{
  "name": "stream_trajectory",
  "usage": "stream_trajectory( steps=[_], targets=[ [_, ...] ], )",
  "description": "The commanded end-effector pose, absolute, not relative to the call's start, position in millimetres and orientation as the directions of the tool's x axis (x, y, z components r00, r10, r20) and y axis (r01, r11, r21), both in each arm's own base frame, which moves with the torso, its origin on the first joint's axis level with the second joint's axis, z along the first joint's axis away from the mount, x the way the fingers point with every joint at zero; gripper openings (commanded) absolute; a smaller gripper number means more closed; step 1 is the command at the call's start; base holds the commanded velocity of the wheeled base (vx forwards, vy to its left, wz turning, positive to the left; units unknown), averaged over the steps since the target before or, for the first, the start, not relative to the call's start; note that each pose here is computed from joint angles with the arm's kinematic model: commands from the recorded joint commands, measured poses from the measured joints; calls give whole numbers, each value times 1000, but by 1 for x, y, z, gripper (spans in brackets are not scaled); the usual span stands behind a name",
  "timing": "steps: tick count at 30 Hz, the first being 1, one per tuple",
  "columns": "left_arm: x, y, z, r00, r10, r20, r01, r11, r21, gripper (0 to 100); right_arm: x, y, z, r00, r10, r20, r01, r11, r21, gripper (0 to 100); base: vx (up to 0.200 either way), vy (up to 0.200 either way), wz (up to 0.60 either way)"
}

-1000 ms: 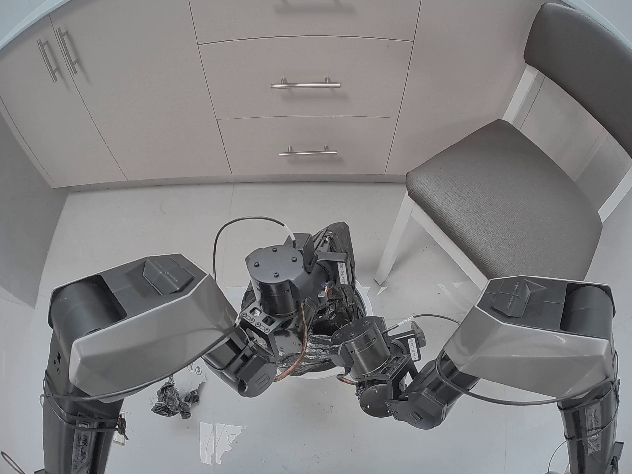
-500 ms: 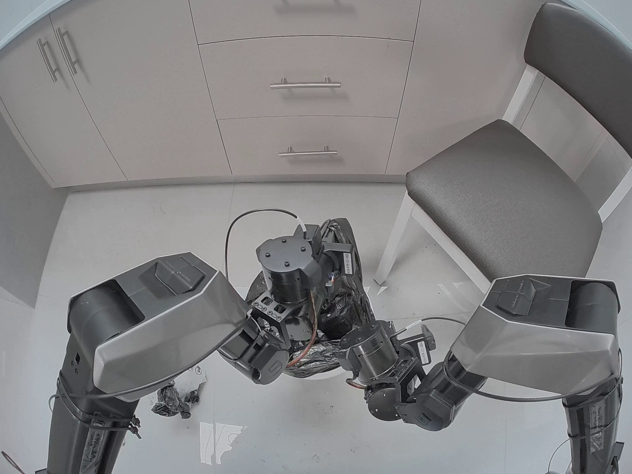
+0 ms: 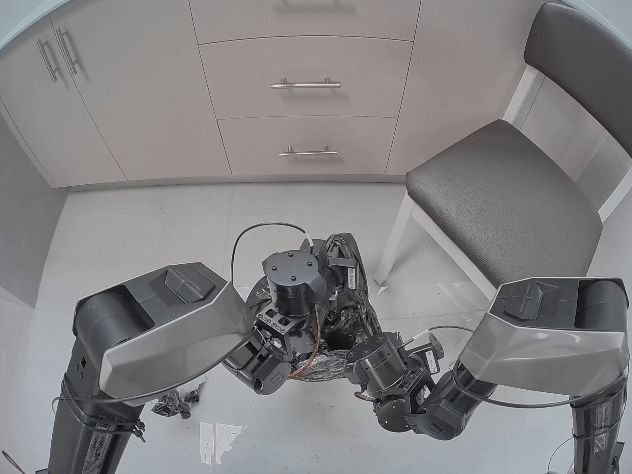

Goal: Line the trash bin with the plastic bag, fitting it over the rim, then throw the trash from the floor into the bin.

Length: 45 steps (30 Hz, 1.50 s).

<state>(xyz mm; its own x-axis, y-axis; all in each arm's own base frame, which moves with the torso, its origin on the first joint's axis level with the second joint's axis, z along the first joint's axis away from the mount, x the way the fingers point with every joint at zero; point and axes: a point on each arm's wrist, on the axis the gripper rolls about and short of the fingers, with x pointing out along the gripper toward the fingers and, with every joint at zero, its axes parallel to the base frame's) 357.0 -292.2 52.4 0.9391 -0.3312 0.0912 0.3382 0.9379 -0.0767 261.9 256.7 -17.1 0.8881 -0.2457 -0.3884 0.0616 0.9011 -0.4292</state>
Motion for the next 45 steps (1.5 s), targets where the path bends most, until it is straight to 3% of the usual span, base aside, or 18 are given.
stream_trajectory(
  steps=[1,15,28,45],
  targets=[
    [362,-286,49,946,-314,83,320,945,-64,0,262,256,-17,888,-246,-388,62,901,-428,100,0,0,0],
    [386,-279,42,955,-274,116,275,961,11,0,271,259,-18,897,-244,-369,85,914,-398,100,0,0,0],
    [374,-276,33,957,-285,57,283,958,32,0,282,281,4,933,-165,-321,34,926,-377,100,0,0,0],
    [363,-270,43,957,-289,22,288,957,42,0,325,300,4,949,-179,-260,64,916,-397,100,0,0,0]
  ],
)
